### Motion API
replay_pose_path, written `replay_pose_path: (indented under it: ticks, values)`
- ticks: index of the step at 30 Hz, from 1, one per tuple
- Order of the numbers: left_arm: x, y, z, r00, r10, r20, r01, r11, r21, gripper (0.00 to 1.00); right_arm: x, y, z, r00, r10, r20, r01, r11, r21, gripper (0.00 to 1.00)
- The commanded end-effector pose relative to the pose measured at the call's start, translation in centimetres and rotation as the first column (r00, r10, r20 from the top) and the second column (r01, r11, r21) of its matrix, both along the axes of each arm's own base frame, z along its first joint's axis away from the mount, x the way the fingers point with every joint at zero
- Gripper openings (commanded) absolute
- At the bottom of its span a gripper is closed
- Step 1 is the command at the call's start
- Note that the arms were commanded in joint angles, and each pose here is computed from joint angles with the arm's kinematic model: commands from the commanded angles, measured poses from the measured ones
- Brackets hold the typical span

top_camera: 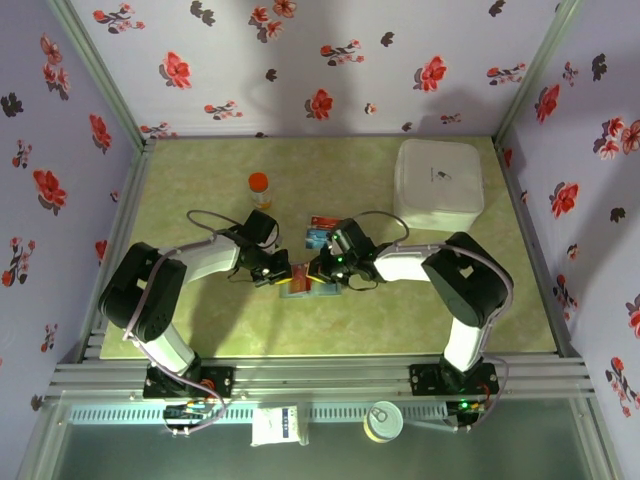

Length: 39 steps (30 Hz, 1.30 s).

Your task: Take the credit cards out of the card holder

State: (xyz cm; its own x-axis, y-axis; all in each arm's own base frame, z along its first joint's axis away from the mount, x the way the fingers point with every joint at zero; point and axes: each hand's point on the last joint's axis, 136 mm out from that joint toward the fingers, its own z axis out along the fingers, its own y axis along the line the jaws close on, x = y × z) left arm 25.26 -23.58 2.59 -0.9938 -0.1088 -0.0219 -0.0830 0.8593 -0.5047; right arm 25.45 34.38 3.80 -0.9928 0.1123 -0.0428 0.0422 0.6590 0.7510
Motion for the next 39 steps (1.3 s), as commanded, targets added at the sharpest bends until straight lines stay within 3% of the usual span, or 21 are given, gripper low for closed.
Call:
replay_pose_path:
  ticks: [1, 13, 28, 34, 39]
  values:
    - [-1.0, 0.7, -0.5, 1.000, -0.009, -0.029, 0.010, 0.999, 0.038, 0.00, 0.1, -0.5, 0.8, 1.000, -0.015, 0.015, 0.015, 1.000, 0.017, 0.07]
    - [-0.8, 0.6, -0.4, 0.999, -0.014, -0.032, 0.015, 0.999, 0.038, 0.00, -0.4, -3.5, 0.9, 0.999, -0.016, 0.037, 0.020, 0.995, -0.099, 0.06]
    - [-0.3, -0.3, 0.7, 1.000, -0.009, -0.014, 0.009, 1.000, -0.010, 0.00, 0.1, -4.8, 5.4, 0.983, 0.094, 0.155, -0.061, 0.977, -0.206, 0.00]
    - [0.3, -0.3, 2.1, 1.000, -0.006, 0.030, 0.006, 1.000, -0.017, 0.00, 0.2, -5.5, 7.3, 0.951, 0.216, 0.220, -0.150, 0.947, -0.283, 0.00]
    - [0.5, 0.2, 2.7, 0.999, 0.001, 0.053, -0.001, 1.000, 0.000, 0.03, 0.3, -6.5, 8.5, 0.866, 0.415, 0.280, -0.278, 0.864, -0.421, 0.00]
